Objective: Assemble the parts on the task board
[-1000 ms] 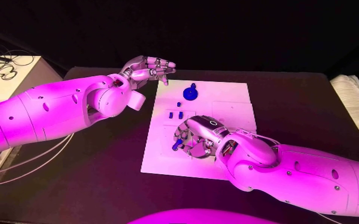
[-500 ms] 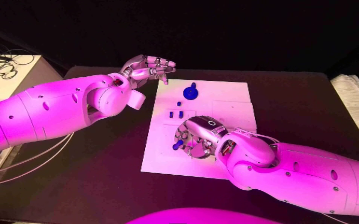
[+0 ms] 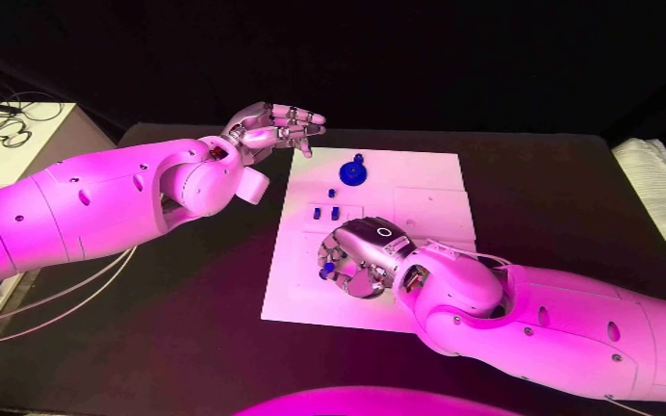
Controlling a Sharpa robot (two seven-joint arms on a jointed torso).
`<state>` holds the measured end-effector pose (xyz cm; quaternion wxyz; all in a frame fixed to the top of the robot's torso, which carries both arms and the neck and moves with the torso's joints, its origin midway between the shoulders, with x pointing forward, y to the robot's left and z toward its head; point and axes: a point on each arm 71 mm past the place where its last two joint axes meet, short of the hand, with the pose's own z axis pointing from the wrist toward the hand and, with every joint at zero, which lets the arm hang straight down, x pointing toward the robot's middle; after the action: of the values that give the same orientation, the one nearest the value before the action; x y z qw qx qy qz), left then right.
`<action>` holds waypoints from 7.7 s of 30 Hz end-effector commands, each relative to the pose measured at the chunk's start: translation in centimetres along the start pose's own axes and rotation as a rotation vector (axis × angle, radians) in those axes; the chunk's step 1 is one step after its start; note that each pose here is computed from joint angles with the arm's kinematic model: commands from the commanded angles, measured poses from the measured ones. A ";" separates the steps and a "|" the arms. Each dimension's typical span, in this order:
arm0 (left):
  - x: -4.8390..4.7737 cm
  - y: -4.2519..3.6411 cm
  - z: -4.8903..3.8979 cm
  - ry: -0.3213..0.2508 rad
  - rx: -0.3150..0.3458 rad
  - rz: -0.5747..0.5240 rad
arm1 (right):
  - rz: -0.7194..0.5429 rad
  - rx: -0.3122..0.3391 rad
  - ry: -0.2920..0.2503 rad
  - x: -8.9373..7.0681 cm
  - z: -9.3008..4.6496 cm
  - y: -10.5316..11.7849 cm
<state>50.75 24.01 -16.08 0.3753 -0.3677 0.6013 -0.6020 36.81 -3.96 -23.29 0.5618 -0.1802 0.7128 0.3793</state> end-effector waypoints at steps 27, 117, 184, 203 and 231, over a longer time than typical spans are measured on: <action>0.09 -0.06 -0.03 0.015 0.000 -0.010 | -0.004 -0.059 -0.017 0.2 -0.3 0.1; 0.15 0.22 -2.72 0.016 -0.012 -0.043 | 0.135 0.633 0.097 -0.6 -12.1 -12.3; 0.04 0.33 -2.74 0.020 -0.027 -0.045 | 0.424 0.606 0.095 -1.6 -8.0 -8.2; -0.06 0.33 -2.79 0.017 -0.028 -0.044 | 0.374 0.596 0.078 -1.5 -7.6 -8.5; -0.22 0.34 -2.83 0.012 -0.028 -0.042 | 0.343 0.521 0.034 -2.3 -8.6 -8.4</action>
<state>48.34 25.62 -16.53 0.3584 -0.3841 0.6057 -0.5976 37.54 -16.43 -23.82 0.4864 0.0945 0.8329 0.2464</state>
